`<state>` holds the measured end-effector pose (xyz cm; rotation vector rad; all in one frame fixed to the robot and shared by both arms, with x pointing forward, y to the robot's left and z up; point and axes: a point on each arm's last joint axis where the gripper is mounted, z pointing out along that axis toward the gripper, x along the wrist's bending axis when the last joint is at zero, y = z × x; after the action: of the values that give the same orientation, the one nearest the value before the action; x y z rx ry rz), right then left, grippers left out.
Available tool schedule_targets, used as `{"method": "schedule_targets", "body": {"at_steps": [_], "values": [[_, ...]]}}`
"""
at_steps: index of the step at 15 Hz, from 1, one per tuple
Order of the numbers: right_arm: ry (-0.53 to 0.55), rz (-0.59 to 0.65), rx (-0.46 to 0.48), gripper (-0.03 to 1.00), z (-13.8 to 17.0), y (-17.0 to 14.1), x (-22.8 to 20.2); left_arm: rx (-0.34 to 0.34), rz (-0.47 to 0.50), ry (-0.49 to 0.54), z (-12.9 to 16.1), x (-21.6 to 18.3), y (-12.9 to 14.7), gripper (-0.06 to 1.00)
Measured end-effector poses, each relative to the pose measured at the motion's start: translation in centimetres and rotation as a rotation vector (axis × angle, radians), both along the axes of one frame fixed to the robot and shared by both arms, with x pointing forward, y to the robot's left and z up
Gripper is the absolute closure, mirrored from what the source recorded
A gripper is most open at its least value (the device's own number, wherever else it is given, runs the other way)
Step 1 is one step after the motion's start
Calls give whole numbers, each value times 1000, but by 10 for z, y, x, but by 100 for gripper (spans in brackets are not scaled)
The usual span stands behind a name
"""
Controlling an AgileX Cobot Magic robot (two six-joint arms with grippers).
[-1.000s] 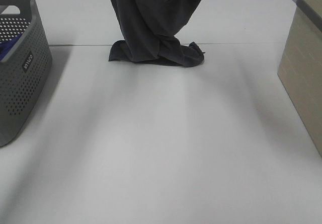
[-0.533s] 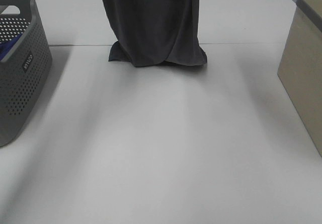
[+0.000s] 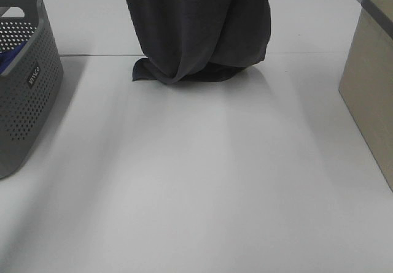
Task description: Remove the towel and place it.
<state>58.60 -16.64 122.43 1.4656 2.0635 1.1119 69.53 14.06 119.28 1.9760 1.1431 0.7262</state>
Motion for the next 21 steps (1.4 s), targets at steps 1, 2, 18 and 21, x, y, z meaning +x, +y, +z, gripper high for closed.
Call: {"method": "schedule_targets", "body": {"at_steps": [1,2,18,21], "values": [[39,30,7,96,-1,-2,2,-3,0,-8,4,-3,1,94],[72,68,12,96,-4,-1,3,-6,0,-19,10,-6,2,94],[-322,-60,206,96,23,-29,91,-249,159,-416,60,0,9,94],[-488,-74,198,96,18,-31,114,-285,145,-603,47,27,1,94]]}}
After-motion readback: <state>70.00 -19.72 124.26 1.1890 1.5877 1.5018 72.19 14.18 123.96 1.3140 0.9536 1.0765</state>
